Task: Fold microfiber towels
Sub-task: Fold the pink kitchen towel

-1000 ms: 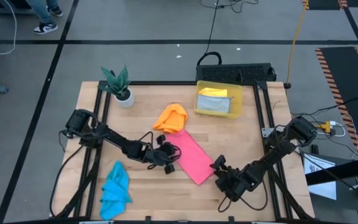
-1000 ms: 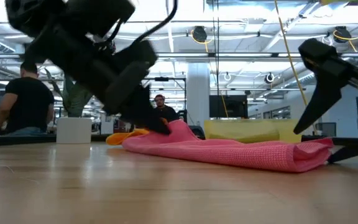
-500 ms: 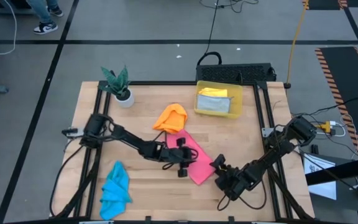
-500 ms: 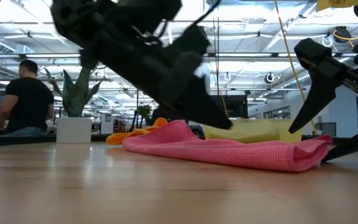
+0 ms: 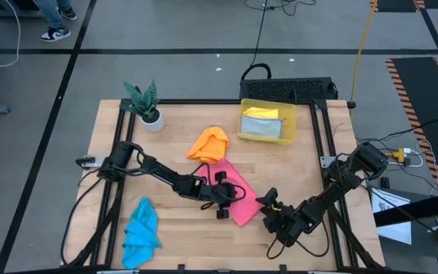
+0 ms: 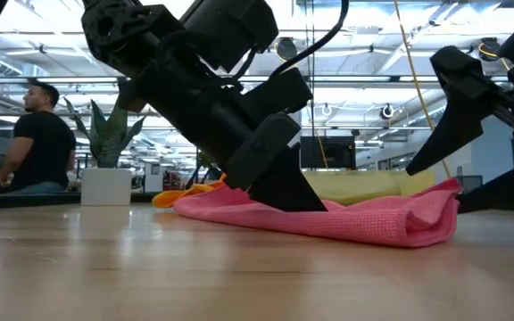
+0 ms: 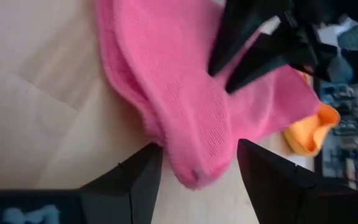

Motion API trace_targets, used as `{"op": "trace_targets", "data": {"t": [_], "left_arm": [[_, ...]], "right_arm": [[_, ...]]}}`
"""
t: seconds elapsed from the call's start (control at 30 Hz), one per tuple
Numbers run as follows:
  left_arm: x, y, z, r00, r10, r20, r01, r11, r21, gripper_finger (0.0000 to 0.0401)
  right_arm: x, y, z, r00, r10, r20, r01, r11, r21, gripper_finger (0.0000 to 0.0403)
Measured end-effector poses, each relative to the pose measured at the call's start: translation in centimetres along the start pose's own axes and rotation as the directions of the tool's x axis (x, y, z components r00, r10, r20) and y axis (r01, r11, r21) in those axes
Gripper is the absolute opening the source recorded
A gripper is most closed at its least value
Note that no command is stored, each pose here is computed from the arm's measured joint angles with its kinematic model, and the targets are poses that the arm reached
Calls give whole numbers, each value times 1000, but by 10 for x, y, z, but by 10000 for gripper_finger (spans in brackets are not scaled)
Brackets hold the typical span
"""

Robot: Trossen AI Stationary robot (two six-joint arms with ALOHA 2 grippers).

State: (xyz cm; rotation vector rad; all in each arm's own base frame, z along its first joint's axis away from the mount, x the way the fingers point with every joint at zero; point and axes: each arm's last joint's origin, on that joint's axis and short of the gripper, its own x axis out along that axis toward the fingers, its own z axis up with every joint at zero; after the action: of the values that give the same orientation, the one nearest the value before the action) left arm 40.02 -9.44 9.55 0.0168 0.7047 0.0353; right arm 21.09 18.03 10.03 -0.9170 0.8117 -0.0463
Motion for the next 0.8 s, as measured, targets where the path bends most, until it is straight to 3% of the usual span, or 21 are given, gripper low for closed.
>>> {"op": "trace_targets", "data": {"t": [0.3, 0.53, 0.8], "left_arm": [[0, 0, -2, 1000, 6, -16, -6, 1000, 2, 131], [0, 0, -2, 1000, 6, -17, -6, 1000, 5, 131], [0, 0, -3, 1000, 7, -19, -7, 1000, 5, 131]], "right_arm": [[-6, 8, 2, 993, 116, 28, -116, 993, 0, 201], [11, 12, 0, 993, 119, 5, -119, 992, -40, 201], [23, 11, -3, 999, 39, -31, -40, 998, -46, 201]]}}
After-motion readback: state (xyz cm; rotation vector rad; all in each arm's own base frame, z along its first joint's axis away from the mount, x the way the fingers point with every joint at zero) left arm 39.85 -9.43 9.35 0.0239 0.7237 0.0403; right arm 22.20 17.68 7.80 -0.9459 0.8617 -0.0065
